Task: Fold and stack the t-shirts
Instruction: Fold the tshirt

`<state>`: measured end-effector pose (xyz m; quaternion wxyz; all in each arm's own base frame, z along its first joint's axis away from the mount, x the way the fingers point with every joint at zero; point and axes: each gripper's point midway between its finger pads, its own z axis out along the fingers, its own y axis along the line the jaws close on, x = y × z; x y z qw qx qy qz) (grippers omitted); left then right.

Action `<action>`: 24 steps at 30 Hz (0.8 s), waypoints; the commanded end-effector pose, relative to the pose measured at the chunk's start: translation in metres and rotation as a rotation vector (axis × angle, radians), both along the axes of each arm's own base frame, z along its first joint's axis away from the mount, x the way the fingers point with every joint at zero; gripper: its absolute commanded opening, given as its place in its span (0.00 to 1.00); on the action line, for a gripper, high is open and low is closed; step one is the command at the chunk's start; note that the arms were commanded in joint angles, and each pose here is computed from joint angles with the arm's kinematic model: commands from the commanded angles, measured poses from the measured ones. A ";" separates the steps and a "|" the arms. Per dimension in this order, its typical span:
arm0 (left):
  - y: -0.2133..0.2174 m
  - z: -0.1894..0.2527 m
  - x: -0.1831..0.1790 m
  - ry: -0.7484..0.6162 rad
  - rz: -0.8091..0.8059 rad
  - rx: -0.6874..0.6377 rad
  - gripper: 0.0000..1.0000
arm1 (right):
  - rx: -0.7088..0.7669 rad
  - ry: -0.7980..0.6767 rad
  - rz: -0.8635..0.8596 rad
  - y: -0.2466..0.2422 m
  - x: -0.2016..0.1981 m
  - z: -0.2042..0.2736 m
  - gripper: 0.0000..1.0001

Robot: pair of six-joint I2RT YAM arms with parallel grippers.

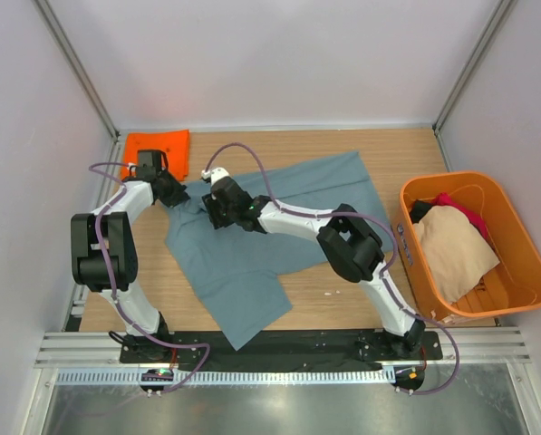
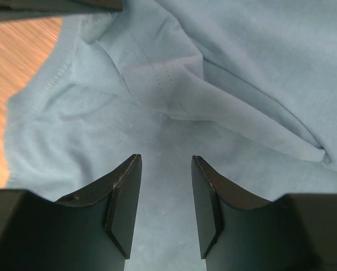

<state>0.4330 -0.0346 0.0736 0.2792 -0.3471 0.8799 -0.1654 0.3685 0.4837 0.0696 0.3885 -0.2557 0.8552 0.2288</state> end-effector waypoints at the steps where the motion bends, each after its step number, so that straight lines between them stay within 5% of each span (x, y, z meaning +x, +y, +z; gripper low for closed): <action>1: 0.001 0.013 0.003 -0.036 -0.015 0.002 0.00 | -0.116 -0.169 -0.079 -0.006 0.023 0.001 0.47; 16: 0.007 0.012 -0.004 -0.031 -0.010 -0.007 0.00 | -0.081 -0.230 -0.133 0.023 0.053 0.006 0.45; 24: 0.006 0.010 -0.005 -0.028 -0.011 -0.026 0.00 | -0.075 -0.206 -0.127 0.028 0.053 -0.001 0.24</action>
